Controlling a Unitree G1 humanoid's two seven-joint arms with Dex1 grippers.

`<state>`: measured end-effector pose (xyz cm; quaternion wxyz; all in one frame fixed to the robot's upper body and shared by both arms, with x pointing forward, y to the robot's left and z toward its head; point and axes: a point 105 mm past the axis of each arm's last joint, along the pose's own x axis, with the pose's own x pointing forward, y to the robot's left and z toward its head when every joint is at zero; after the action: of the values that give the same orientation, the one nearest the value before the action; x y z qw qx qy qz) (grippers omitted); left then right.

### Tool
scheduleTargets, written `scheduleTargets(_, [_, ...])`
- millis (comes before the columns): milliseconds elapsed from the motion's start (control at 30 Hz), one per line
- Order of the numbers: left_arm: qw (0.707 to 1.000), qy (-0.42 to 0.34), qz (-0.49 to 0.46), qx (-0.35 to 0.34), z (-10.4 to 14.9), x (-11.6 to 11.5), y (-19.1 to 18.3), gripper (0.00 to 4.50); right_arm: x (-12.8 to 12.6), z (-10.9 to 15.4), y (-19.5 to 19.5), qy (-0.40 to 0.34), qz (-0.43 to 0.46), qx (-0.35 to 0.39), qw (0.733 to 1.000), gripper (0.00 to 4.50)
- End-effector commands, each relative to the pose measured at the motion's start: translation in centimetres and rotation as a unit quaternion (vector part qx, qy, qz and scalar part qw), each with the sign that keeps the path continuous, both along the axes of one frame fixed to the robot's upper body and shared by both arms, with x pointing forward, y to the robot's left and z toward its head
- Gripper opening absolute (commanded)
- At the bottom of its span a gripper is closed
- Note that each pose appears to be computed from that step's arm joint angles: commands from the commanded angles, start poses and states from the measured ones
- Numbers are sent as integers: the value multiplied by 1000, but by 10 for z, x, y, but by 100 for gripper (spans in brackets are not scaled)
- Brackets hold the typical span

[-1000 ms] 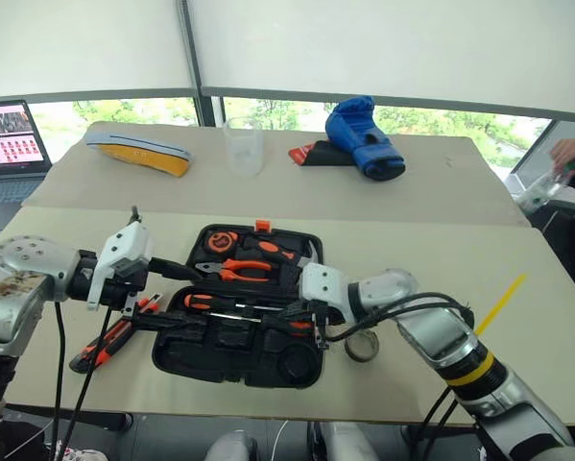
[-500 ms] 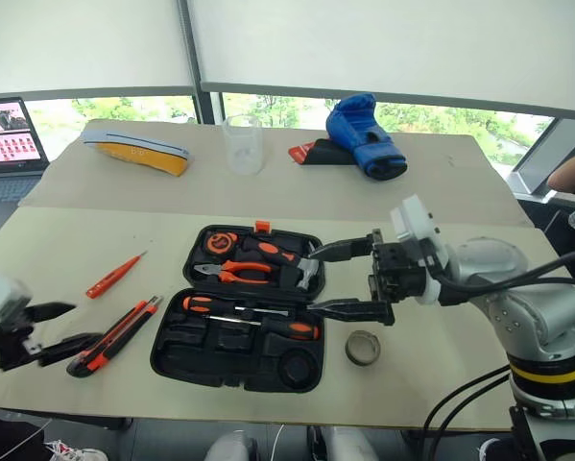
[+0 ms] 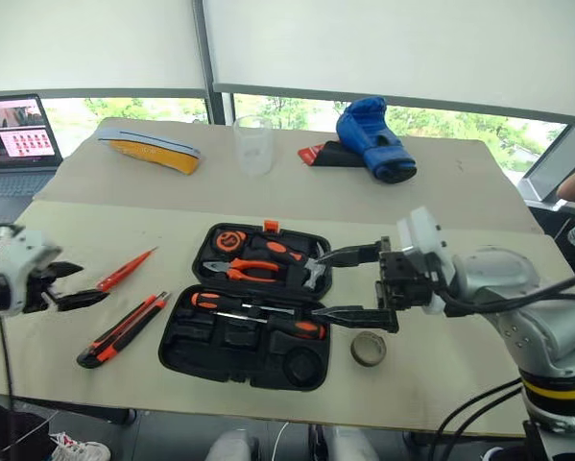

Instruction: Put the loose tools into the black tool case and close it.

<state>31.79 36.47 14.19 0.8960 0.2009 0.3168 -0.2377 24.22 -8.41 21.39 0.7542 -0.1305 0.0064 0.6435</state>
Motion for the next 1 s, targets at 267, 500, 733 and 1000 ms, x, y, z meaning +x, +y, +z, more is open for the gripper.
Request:
scheduleTargets(267, [997, 76, 9, 33, -22, 19, 2, 371, -11, 9, -7, -38, -35, 5, 999, 450])
scheduleTargets(500, [997, 69, -13, 18, -16, 21, -4, 136, -14, 6, -11, -38, -48, -1, 998, 450])
scheduleTargets(733, [986, -45, -154, -36, 55, 32, -49, 43, -21, -6, -22, -3, -54, -19, 998, 450])
scheduleTargets(1000, [914, -47, -402, -33, 81, 4, -150, 43, -26, -12, -27, -7, -71, -33, 997, 450])
